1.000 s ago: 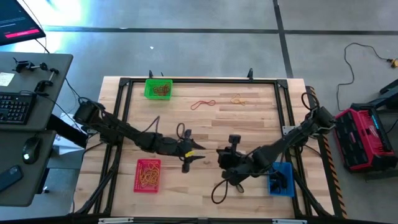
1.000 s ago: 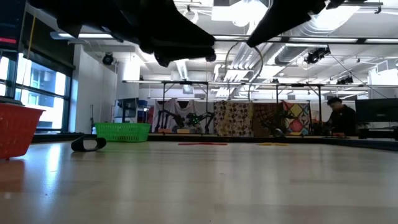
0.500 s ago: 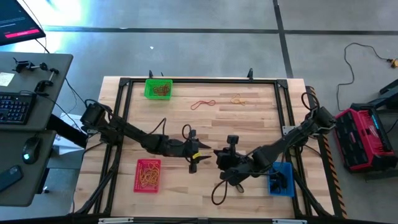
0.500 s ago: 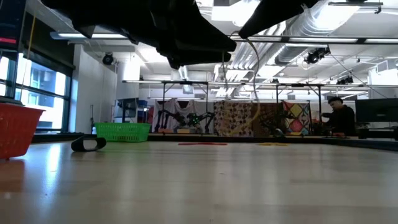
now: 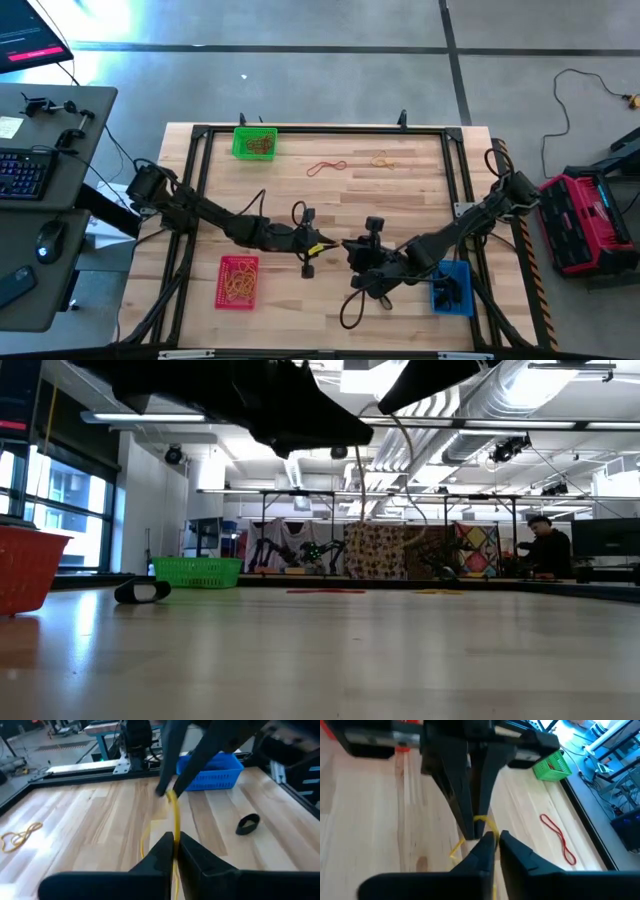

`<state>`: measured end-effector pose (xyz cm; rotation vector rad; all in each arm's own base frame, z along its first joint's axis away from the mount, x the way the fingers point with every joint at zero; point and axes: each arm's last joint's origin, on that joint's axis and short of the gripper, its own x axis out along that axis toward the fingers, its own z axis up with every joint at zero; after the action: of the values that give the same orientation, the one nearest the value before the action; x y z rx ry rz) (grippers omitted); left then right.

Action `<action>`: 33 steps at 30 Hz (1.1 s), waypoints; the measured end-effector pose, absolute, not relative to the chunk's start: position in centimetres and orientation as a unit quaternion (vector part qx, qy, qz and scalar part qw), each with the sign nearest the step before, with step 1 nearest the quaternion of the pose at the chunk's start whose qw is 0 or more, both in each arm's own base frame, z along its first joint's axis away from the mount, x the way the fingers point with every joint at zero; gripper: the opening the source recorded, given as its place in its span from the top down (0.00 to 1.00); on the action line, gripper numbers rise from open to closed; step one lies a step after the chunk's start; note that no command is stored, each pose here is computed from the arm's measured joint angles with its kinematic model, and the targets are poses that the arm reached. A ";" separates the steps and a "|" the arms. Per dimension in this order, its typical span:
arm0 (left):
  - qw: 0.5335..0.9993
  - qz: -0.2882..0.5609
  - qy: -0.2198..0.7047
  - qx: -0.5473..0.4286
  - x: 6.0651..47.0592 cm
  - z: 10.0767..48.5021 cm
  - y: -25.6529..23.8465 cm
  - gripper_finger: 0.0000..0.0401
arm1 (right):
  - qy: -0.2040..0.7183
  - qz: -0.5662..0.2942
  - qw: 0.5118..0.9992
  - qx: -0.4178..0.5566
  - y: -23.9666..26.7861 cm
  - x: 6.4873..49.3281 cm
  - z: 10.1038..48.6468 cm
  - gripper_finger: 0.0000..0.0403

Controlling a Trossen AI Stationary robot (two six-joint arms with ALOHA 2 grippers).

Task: Sort rubber bands into baskets
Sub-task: Put the yellow rubber band into the red bin

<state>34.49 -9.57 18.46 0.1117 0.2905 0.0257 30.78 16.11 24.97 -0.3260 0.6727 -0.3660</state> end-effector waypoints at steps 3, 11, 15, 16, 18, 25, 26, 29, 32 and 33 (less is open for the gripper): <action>0.987 0.015 0.147 0.063 34.1 19.3 -9.4 0.99 | 0.325 -0.178 0.915 -0.156 16.1 30.8 25.0 0.88; 0.979 0.029 0.180 0.090 31.0 23.5 -8.5 1.00 | 0.323 -0.192 0.913 -0.155 16.0 30.7 25.0 0.61; 0.975 -0.039 0.203 0.085 27.9 26.1 -8.8 1.00 | 0.334 -0.215 0.902 -0.170 15.7 30.3 24.7 0.55; 0.973 -0.058 0.209 0.079 27.0 26.6 -8.9 1.00 | 0.335 -0.222 0.900 -0.170 15.6 30.2 24.7 0.55; 0.970 -0.090 0.218 0.064 25.3 27.7 -9.2 1.00 | 0.339 -0.229 0.897 -0.169 15.5 30.0 24.6 0.55; 0.961 -0.112 0.250 0.034 20.1 29.8 -9.5 1.00 | 0.344 -0.232 0.894 -0.170 15.4 29.9 24.5 0.57; 0.959 -0.108 0.260 0.030 19.5 29.9 -9.4 1.00 | 0.343 -0.232 0.894 -0.169 15.4 29.9 24.5 0.58; 0.950 -0.102 0.295 0.009 18.1 29.7 -9.3 1.00 | 0.343 -0.233 0.895 -0.166 15.4 29.9 24.5 0.58; 0.938 -0.097 0.331 -0.012 17.4 29.2 -9.6 1.00 | 0.342 -0.234 0.895 -0.164 15.4 29.9 24.5 0.58; 0.935 -0.096 0.341 -0.017 17.3 29.0 -9.8 1.00 | 0.342 -0.234 0.895 -0.164 15.4 29.9 24.5 0.58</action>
<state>17.27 -9.77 29.01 -0.0355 0.6969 -0.1970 29.89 15.38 24.48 -0.3395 0.7094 -0.4852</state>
